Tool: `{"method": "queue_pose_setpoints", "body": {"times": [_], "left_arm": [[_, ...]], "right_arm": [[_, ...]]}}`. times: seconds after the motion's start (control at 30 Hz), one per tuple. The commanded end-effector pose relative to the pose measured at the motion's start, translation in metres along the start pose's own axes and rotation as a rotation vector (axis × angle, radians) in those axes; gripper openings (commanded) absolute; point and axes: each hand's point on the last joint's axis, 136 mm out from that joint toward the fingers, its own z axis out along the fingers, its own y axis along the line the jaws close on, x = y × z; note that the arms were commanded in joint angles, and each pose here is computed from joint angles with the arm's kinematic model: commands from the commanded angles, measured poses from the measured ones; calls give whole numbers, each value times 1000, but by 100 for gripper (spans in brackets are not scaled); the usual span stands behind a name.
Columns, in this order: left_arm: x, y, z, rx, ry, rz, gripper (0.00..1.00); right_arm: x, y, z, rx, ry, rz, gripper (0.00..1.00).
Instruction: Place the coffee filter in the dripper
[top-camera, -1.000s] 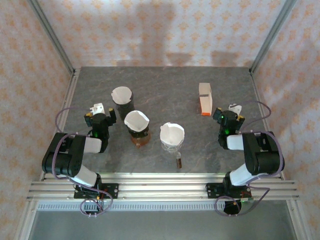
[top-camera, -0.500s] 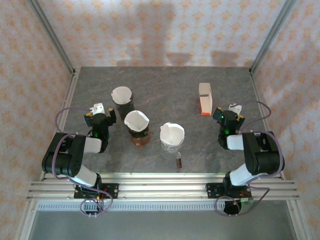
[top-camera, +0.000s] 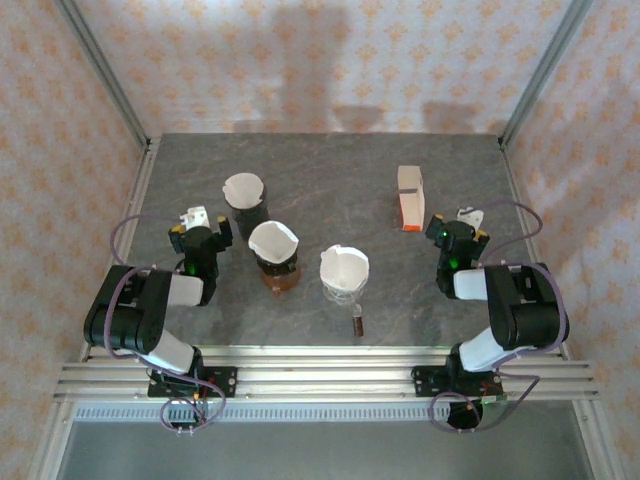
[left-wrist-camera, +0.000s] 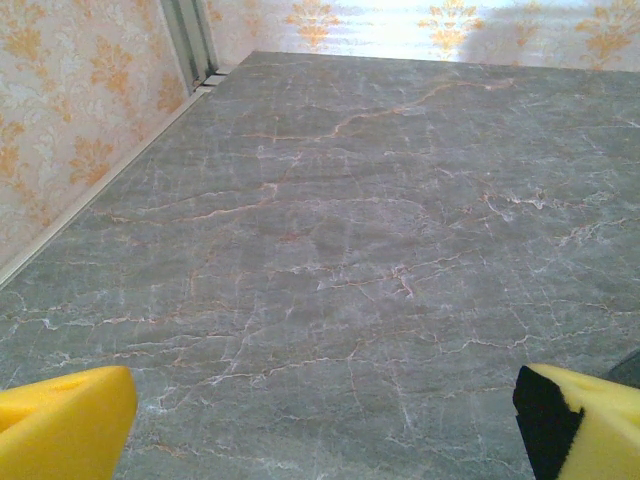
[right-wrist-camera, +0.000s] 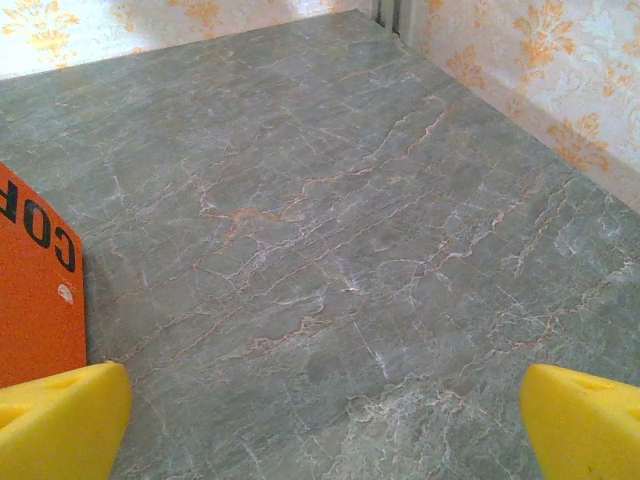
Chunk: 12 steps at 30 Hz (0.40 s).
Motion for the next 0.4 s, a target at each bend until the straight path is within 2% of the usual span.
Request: {"method": "queue_pose_setpoints", "body": {"times": [0.0, 0.37], "left_arm": [[-9, -2, 2, -4, -27, 1, 100], [-9, -2, 2, -3, -28, 2, 100]], "right_arm": [[-9, -1, -1, 5, -34, 9, 99], [-9, -1, -1, 4, -33, 9, 99]]}}
